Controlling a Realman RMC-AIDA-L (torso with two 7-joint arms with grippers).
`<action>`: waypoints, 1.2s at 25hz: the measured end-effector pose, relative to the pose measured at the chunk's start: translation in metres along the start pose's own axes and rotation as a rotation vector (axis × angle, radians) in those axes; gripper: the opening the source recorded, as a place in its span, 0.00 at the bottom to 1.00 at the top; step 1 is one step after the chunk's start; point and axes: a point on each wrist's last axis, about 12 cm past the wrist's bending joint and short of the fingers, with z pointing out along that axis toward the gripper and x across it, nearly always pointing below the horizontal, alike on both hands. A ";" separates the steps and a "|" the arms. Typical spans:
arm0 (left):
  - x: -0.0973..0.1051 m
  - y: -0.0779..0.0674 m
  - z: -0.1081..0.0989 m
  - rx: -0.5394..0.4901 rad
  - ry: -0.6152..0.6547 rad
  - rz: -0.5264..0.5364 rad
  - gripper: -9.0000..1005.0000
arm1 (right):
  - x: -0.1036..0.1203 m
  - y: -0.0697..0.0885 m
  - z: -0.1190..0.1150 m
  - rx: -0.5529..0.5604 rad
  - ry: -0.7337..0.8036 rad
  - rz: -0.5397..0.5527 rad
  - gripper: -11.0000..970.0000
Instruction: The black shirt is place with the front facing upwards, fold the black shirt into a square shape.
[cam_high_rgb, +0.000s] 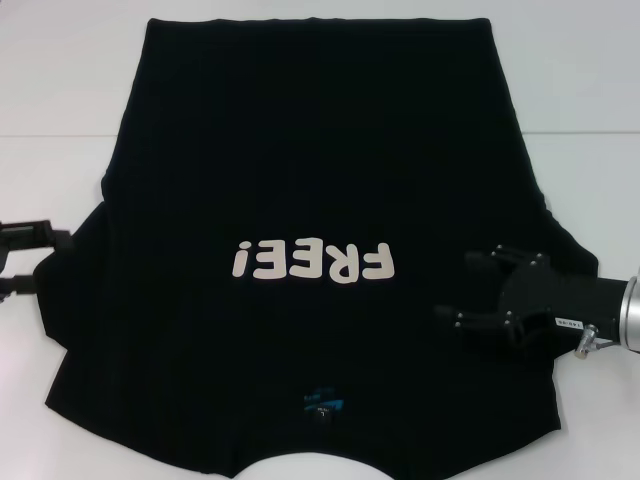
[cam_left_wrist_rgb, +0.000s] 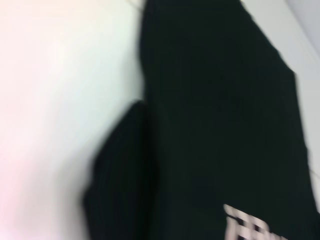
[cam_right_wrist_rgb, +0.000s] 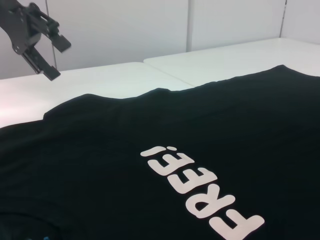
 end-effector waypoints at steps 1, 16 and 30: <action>0.000 0.004 0.002 -0.015 -0.007 -0.013 0.93 | 0.000 0.000 0.000 -0.001 0.001 -0.001 0.95; 0.008 0.024 0.021 -0.075 -0.052 -0.094 0.93 | -0.001 -0.001 0.001 0.005 0.007 -0.005 0.95; 0.009 0.027 0.025 -0.094 -0.069 -0.098 0.93 | -0.004 -0.003 0.003 0.006 0.003 -0.012 0.96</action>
